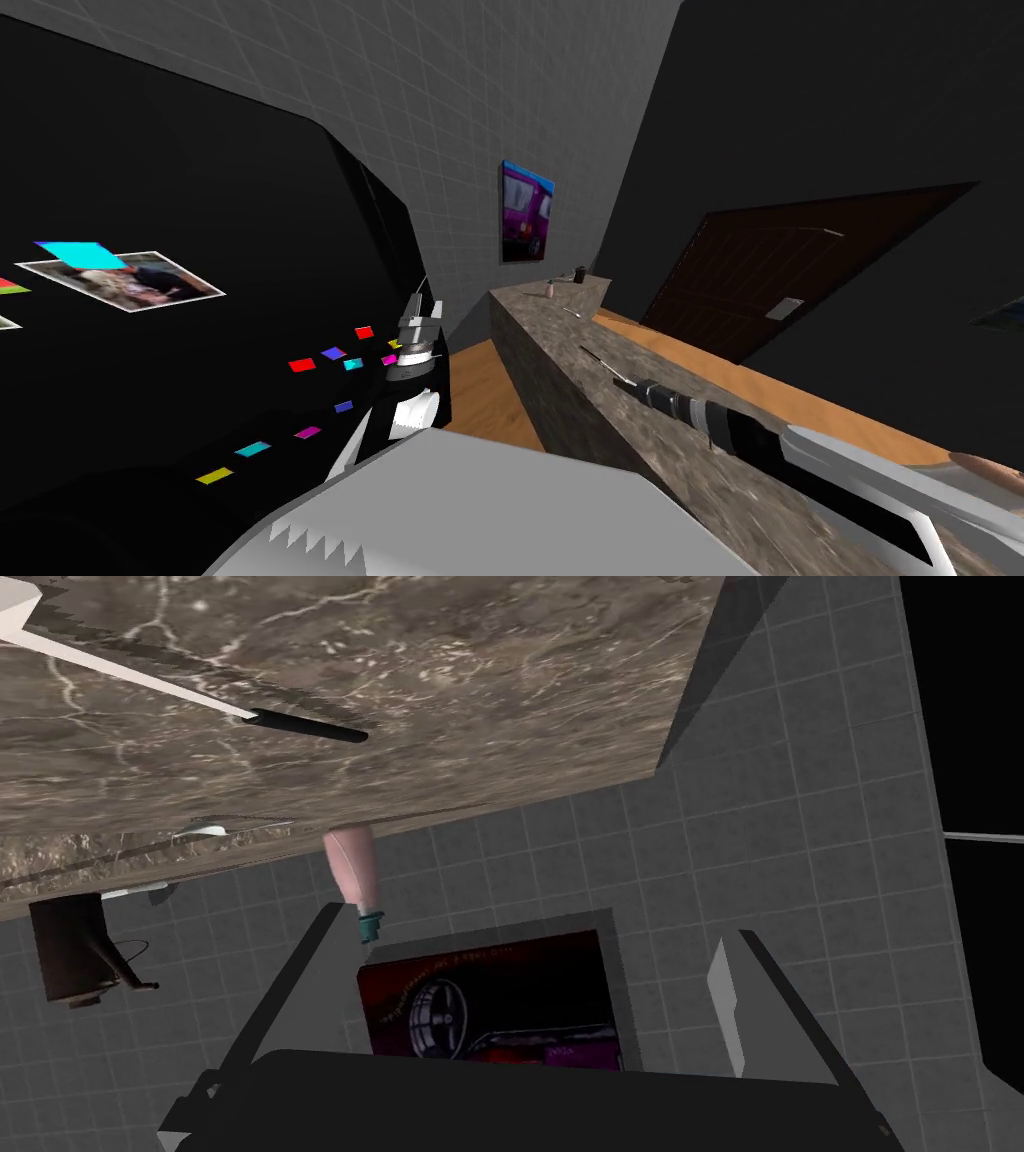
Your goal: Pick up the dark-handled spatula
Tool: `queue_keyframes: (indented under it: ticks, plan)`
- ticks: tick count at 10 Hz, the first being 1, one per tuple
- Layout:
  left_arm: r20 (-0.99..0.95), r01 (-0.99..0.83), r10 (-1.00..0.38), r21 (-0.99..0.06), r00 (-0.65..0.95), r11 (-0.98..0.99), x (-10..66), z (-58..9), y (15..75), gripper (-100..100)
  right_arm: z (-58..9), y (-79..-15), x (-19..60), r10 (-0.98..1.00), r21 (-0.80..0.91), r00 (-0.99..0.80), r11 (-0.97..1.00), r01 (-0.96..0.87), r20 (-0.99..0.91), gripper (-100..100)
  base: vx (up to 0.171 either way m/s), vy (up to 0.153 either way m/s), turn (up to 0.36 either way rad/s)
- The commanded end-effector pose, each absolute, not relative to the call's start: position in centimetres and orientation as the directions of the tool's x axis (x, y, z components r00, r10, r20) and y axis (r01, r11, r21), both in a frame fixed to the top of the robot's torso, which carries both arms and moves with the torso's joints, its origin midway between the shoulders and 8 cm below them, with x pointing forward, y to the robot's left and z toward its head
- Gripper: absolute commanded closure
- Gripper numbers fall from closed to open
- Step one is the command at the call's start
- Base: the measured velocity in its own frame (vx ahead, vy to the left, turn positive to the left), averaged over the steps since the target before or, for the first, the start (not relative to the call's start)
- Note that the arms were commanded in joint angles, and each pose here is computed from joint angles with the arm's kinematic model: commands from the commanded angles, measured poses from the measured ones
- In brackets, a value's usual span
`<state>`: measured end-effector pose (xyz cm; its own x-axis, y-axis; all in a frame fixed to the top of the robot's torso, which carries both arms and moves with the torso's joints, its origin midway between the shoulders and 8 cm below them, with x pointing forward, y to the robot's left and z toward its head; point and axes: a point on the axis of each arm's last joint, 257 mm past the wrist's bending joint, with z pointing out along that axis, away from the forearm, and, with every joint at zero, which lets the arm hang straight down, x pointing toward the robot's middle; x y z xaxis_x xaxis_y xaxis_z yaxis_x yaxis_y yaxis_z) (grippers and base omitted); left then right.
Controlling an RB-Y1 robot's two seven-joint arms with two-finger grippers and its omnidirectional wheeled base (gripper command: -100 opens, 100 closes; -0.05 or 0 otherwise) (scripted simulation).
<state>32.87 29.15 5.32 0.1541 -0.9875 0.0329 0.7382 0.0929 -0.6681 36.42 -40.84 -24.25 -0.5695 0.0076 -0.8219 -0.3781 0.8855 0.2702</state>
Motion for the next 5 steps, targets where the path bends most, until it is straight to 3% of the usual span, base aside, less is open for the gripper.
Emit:
queue_keyframes:
  ticks: [1,3,5]
  plan:
    - [0.033,0.738,-0.988,-0.668,0.154,0.093,32.9,5.3,29.2,0,-24.7,-42.1,36.1,-0.025,0.244,-0.591,0.897,-0.370,-0.806,-100,0.043,-0.005,0.114]
    - [0.033,0.738,-0.988,-0.668,0.154,0.093,32.9,5.3,29.2,0,-27.4,-45.8,33.4,-0.095,0.184,-0.670,0.925,-0.333,-0.736,-100,0.073,-0.012,0.302]
    - [0.033,0.738,-0.987,-0.668,0.154,0.093,32.9,5.3,29.2,0,-28.3,-47.8,32.0,-0.139,0.145,-0.707,0.934,-0.325,-0.693,-100,0.060,-0.014,0.167]
